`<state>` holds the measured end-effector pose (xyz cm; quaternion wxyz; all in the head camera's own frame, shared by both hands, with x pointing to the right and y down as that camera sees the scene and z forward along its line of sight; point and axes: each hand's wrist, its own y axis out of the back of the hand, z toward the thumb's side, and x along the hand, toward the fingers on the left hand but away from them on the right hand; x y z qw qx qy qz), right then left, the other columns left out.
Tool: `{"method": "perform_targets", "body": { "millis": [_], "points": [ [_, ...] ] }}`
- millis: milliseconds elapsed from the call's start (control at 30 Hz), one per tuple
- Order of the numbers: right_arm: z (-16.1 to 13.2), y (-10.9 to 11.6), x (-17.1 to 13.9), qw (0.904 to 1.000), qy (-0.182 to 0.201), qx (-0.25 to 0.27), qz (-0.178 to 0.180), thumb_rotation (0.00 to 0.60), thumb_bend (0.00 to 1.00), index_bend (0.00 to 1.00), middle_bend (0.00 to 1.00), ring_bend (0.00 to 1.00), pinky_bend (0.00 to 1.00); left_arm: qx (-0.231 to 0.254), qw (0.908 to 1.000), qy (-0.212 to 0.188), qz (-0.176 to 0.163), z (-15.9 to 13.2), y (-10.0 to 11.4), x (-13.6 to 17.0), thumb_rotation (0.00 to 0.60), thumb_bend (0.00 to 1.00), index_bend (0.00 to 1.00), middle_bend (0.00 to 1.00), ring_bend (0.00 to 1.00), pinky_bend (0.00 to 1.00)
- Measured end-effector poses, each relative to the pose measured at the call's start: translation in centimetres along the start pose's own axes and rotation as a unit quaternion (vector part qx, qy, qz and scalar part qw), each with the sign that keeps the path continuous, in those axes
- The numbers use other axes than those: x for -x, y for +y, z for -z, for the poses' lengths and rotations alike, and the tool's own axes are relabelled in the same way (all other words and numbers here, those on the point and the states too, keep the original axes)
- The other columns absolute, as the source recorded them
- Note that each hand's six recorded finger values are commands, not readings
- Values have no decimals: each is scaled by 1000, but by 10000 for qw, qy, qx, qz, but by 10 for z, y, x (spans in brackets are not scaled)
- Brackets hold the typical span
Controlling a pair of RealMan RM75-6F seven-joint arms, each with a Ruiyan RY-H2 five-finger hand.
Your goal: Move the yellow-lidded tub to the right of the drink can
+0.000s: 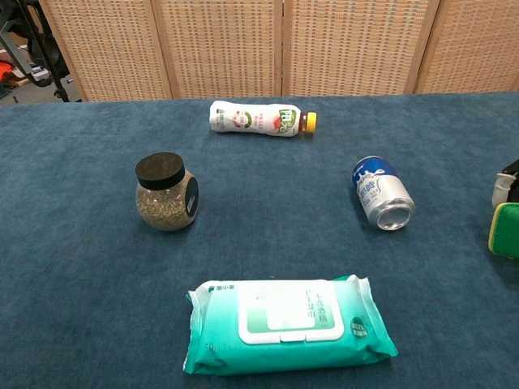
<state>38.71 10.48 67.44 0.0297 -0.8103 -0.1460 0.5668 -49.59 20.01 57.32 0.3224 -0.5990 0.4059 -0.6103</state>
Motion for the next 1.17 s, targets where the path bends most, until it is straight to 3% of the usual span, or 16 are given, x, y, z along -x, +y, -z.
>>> {"method": "perform_targets", "body": {
  "millis": [67,133,200,300,667,833,1033,1167],
  "points": [
    [3,-1,2,9999,-87,-84,18,600,763,324,188,137,260,1,10000,-7,1,0,0,0,600,0,0,0,0,0],
    [4,-2,4,9998,-145,-142,37,600,574,57,7,5,173,8,10000,-7,-11,0,0,0,600,0,0,0,0,0],
    [5,-3,6,9997,-174,-146,92,600,406,0,0,0,113,19,10000,-6,-26,0,1,0,600,0,0,0,0,0],
    [5,0,7,9994,-161,-87,287,600,245,0,0,0,77,23,10000,-10,-33,0,1,1,600,0,0,0,0,0],
    [3,21,3,9871,15,-85,1598,600,211,0,0,0,56,52,10000,-22,-50,0,2,2,600,0,0,0,0,0],
    [-4,24,-19,9804,309,87,1943,600,27,0,0,0,26,64,10000,-26,-72,0,3,1,600,0,0,0,0,0],
    [-8,25,-54,9593,749,-116,2719,600,0,0,0,0,0,46,9999,-86,-135,-2,4,2,600,0,0,0,0,0],
    [-7,18,-74,9312,849,-631,3489,600,0,0,0,0,0,47,9997,-139,-211,-4,4,2,600,0,0,0,0,0]
  ]
}}
